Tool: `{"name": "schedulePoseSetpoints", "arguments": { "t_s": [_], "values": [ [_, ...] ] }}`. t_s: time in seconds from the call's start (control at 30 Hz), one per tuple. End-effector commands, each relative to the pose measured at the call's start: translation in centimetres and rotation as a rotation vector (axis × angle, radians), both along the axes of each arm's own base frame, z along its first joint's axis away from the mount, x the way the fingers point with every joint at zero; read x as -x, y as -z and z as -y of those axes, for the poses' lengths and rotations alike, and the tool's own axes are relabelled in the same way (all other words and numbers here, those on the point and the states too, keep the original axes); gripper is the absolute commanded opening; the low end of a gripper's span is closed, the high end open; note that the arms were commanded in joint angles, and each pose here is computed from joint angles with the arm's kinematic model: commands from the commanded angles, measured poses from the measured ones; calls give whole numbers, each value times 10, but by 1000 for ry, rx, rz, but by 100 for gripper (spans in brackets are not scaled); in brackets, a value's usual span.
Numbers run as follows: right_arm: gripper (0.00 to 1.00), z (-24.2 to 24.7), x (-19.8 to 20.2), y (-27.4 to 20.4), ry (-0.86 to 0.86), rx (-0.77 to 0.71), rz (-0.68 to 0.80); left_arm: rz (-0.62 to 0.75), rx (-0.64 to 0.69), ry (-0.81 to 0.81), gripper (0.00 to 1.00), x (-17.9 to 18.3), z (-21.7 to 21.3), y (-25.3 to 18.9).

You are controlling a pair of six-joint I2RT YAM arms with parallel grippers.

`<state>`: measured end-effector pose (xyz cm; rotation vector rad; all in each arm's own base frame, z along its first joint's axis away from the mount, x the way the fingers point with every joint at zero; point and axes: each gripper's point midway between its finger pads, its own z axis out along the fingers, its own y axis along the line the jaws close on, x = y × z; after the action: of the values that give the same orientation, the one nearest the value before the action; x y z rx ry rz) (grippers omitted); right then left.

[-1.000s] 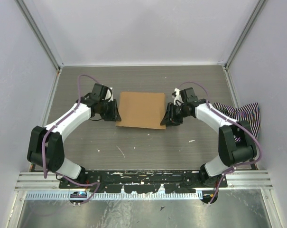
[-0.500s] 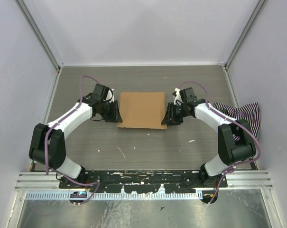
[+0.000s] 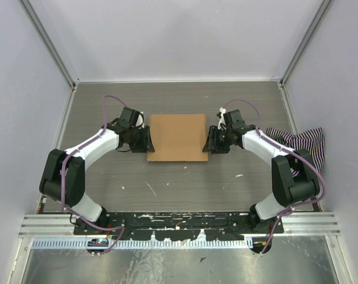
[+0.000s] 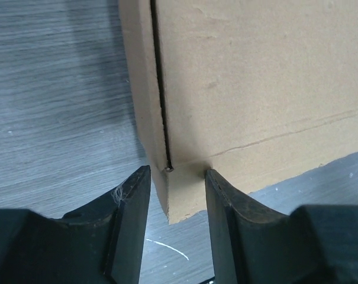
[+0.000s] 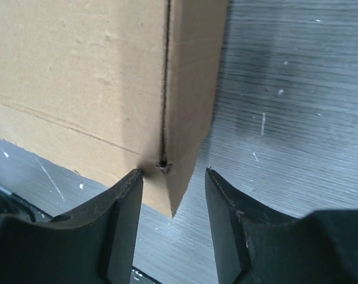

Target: Fold the paper box

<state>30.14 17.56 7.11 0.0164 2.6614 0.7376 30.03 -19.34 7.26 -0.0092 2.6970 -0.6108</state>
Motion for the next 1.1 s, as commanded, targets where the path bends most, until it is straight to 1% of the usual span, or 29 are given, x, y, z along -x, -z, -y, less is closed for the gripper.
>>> {"name": "schedulePoseSetpoints", "arguments": {
  "t_s": [0.0,0.1,0.2,0.27,0.33,0.37,0.4,0.43,0.47,0.5,0.53,0.6,0.67,0.8,1.07],
  "values": [
    [52,8,-15,-21,33,43,161,104,-79,-50,49,-13,-12,-9],
    [52,2,-10,-37,24,50,225,201,-114,-77,51,-18,-16,-38],
    [52,-7,-3,-54,8,82,281,305,-123,-103,52,-25,-17,-73],
    [51,-15,2,-62,-2,102,305,365,-95,-112,53,-36,-12,-94],
    [48,-25,8,-65,-11,118,320,402,-58,-109,54,-50,-1,-104],
    [43,-31,10,-65,-16,117,324,406,-34,-84,53,-56,9,-106],
    [35,-37,13,-63,-24,113,323,416,-22,-67,52,-63,19,-106],
    [20,-45,16,-61,-33,100,325,425,-23,-53,52,-72,28,-102],
    [11,-51,18,-56,-38,92,321,427,-27,-37,51,-80,36,-96],
    [4,-55,19,-51,-42,92,320,427,-29,-29,51,-89,43,-90],
    [1,-57,18,-45,-38,99,314,419,-30,-19,51,-97,50,-82],
    [1,-60,15,-37,-33,121,308,397,-29,7,50,-108,64,-69],
    [1,-61,11,-30,-22,148,307,379,-36,29,50,-112,75,-54],
    [1,-59,2,-19,5,189,301,368,-51,61,50,-109,86,-38],
    [1,-58,-14,-4,63,237,302,296,-44,98,48,-98,93,-12]
  ]
}}
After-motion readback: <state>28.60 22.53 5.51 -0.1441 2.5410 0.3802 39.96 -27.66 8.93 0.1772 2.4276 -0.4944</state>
